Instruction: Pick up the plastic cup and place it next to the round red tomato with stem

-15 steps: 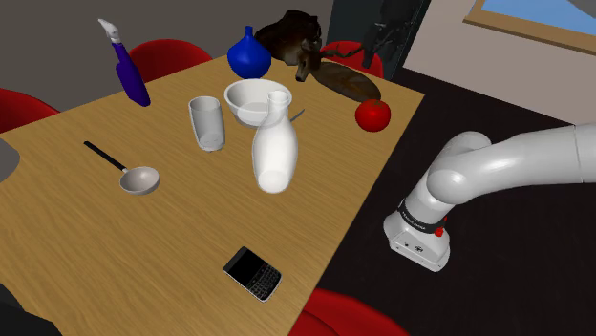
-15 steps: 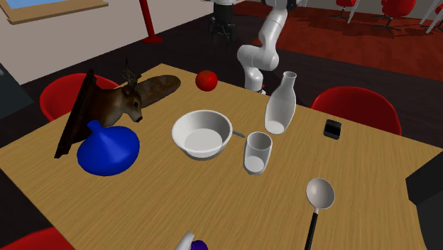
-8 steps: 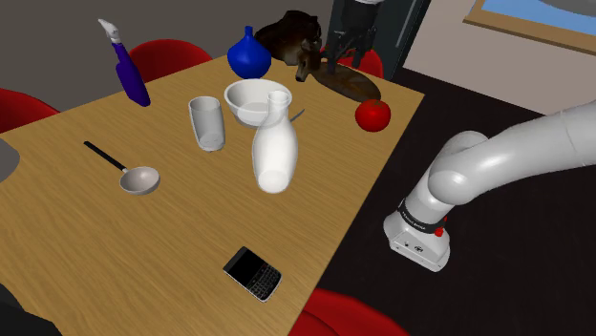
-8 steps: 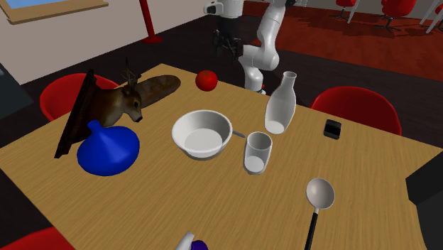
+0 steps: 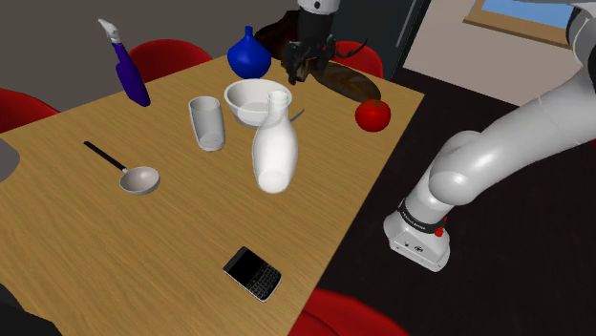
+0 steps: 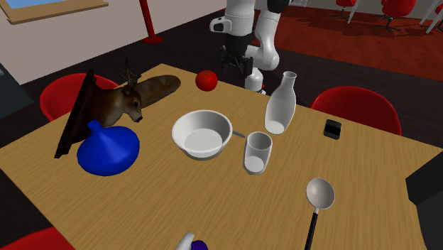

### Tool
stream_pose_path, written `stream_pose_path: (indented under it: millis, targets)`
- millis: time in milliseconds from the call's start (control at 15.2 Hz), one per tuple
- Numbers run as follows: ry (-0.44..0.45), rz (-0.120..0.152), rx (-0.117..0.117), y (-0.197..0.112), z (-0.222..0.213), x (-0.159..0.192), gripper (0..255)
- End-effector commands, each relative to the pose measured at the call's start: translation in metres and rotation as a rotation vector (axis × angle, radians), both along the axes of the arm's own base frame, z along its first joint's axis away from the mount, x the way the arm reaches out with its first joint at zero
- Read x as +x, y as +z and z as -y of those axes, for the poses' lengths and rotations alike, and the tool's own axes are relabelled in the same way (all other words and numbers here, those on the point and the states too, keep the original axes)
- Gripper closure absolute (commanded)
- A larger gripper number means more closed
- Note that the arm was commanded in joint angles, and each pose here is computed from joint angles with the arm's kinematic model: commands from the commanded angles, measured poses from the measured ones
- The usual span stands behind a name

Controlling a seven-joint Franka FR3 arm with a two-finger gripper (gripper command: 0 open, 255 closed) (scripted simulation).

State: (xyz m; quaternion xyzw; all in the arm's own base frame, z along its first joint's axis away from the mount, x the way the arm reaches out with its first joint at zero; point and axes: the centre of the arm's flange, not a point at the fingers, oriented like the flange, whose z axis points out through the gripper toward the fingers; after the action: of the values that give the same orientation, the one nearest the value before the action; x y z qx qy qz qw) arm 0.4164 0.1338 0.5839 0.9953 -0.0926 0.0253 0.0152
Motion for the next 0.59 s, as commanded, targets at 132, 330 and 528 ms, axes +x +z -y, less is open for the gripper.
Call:
stream_pose_path:
  millis: [132,330,528]
  targets:
    - [-0.003,-0.002,0.003,-0.013,-0.040,0.034,0]
    - [-0.005,-0.005,0.004,-0.023,-0.070,0.058,0]
    - [-0.007,-0.007,0.005,-0.032,-0.100,0.083,0]
